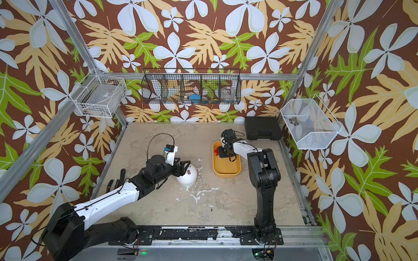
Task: Cover the protruding screws with screw protection sleeves
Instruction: Pick up the screw protection sleeve from the storage box.
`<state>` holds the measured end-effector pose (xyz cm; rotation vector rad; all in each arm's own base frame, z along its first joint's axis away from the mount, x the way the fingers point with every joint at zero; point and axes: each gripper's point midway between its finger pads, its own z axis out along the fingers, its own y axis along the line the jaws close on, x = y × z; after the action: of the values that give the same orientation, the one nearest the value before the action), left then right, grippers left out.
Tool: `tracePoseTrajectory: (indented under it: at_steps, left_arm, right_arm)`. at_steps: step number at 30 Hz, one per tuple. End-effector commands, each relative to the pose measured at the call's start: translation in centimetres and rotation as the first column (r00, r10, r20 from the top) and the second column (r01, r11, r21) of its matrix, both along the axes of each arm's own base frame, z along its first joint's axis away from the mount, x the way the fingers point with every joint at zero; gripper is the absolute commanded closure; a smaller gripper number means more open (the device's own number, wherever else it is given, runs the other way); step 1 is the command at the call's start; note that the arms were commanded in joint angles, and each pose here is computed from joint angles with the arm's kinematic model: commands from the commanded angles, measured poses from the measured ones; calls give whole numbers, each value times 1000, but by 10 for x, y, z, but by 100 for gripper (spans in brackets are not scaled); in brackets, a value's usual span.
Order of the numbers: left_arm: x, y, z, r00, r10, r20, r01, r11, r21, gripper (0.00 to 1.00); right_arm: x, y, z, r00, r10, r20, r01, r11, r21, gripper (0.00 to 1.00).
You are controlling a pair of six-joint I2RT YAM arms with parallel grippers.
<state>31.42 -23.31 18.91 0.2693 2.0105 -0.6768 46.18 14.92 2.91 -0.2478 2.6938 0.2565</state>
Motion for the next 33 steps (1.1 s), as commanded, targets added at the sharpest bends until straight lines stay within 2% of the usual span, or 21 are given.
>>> tracePoseTrajectory:
  at_steps: [1, 6, 9, 15, 19, 24, 28, 30, 33]
  left_arm:
    - [1, -3, 7, 1000, -10, 22, 11, 1000, -16, 25]
    - [1, -5, 7, 1000, -14, 20, 14, 1000, -19, 25]
    - [2, -4, 8, 1000, -12, 23, 13, 1000, -18, 25]
    - [2, -5, 10, 1000, -14, 26, 14, 1000, -19, 26]
    - [2, -4, 10, 1000, -4, 26, 5, 1000, -26, 26]
    - [1, 0, 25, 999, 18, 49, -14, 996, -83, 27]
    - [-8, 3, 43, 995, -7, 99, 24, 984, -175, 27]
    - [-12, 8, 48, 994, -18, 111, 43, 973, -229, 28]
    - [-24, 11, 55, 985, -70, 161, 114, 951, -288, 29]
  right_arm:
    - [-7, -2, 1, 1000, -7, -17, 7, 1000, -11, 65]
    - [-13, -2, 0, 1000, -8, -12, 8, 1000, -15, 68]
    - [-9, -1, 0, 1000, -13, 3, 13, 1000, -9, 78]
    - [-6, -4, 1, 1000, -27, 12, 27, 999, -24, 92]
    - [-4, -2, 16, 998, -32, 48, 32, 999, -2, 99]
    - [-13, 7, 65, 987, -37, 159, 26, 997, 73, 100]
    - [-44, 30, 110, 967, 18, 255, -71, 977, 202, 100]
    - [-65, 42, 123, 959, 48, 281, -126, 956, 265, 100]
    - [-102, 69, 150, 921, 163, 353, -301, 872, 385, 100]
